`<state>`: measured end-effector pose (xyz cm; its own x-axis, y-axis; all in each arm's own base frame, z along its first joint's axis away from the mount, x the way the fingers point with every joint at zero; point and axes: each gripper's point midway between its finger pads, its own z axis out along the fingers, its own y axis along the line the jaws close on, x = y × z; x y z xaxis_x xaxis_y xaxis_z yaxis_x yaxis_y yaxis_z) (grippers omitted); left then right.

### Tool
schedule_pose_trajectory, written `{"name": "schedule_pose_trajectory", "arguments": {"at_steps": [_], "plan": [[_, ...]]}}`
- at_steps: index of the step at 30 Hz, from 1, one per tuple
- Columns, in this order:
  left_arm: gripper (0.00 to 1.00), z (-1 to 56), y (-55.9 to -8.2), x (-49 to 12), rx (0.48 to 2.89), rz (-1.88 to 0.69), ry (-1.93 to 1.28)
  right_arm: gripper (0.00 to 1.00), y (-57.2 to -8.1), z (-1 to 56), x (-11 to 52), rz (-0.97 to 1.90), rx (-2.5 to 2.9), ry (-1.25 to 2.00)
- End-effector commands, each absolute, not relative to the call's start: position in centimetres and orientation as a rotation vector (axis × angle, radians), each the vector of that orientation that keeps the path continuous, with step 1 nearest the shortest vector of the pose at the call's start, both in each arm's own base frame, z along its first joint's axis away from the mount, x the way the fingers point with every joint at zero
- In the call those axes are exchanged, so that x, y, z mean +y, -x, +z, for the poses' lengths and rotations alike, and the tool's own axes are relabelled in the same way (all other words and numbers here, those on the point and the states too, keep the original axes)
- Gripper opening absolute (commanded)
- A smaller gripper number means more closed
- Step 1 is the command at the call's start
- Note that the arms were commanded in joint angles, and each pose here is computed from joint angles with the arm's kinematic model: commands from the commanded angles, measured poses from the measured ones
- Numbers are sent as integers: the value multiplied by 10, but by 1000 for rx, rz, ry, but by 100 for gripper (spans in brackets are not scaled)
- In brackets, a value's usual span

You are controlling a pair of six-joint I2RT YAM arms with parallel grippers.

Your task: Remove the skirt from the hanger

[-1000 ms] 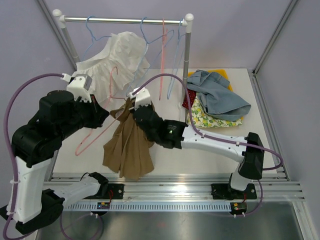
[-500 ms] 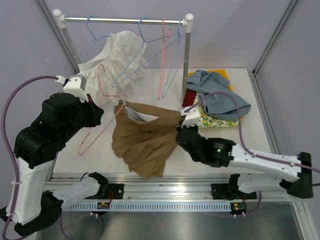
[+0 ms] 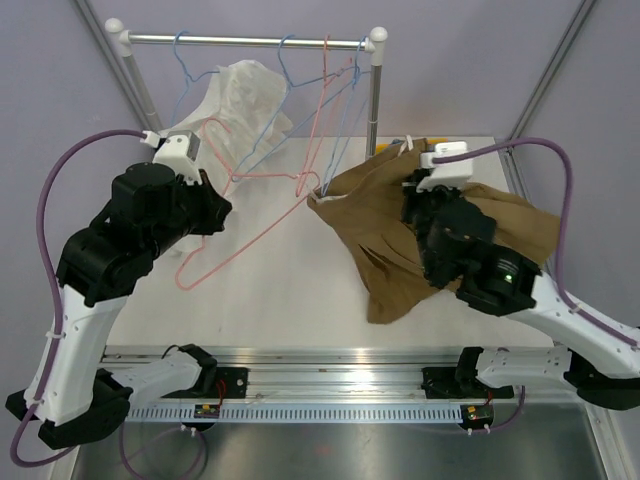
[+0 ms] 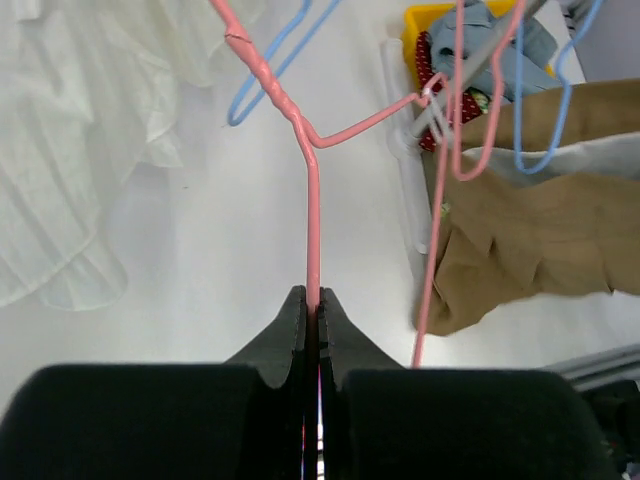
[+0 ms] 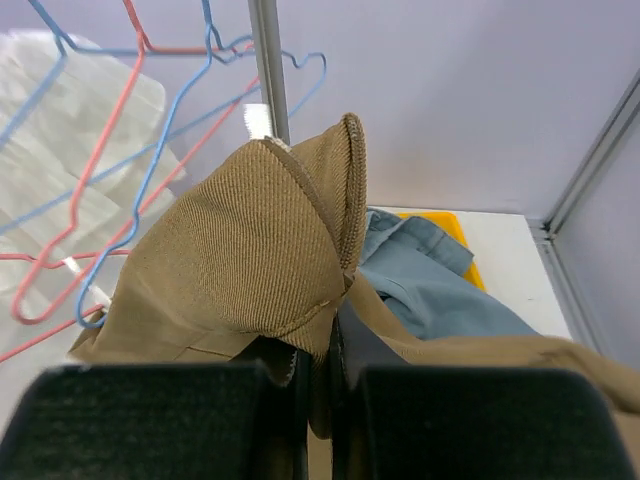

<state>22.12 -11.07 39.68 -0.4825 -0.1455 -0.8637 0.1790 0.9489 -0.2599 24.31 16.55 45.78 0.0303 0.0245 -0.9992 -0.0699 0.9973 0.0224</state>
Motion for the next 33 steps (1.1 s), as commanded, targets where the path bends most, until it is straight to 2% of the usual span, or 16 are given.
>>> {"name": "schedule_pose_trajectory", "arguments": {"at_steps": [1, 8, 13, 16, 23, 27, 33], "plan": [[0, 409, -215, -134, 2027, -521, -124, 0, -270, 415, 194, -60, 1590, 151], [0, 343, -154, -157, 2230, -733, -352, 0, -294, 354, 201, 9, 1669, 62], [0, 312, -113, -161, 2316, -855, -455, 0, -310, 318, 199, -51, 1718, 57], [0, 321, -95, -156, 2266, -910, -458, 0, -320, 290, 189, -100, 1760, 28], [0, 352, -70, -146, 2178, -983, -442, 0, -347, 230, 113, -186, 1834, -240], [0, 364, -61, -135, 2146, -976, -415, 0, -355, 217, 50, -269, 1852, -440], [0, 375, -40, -133, 2120, -1065, -427, 0, -365, 226, -1, -308, 1829, -582]]}}
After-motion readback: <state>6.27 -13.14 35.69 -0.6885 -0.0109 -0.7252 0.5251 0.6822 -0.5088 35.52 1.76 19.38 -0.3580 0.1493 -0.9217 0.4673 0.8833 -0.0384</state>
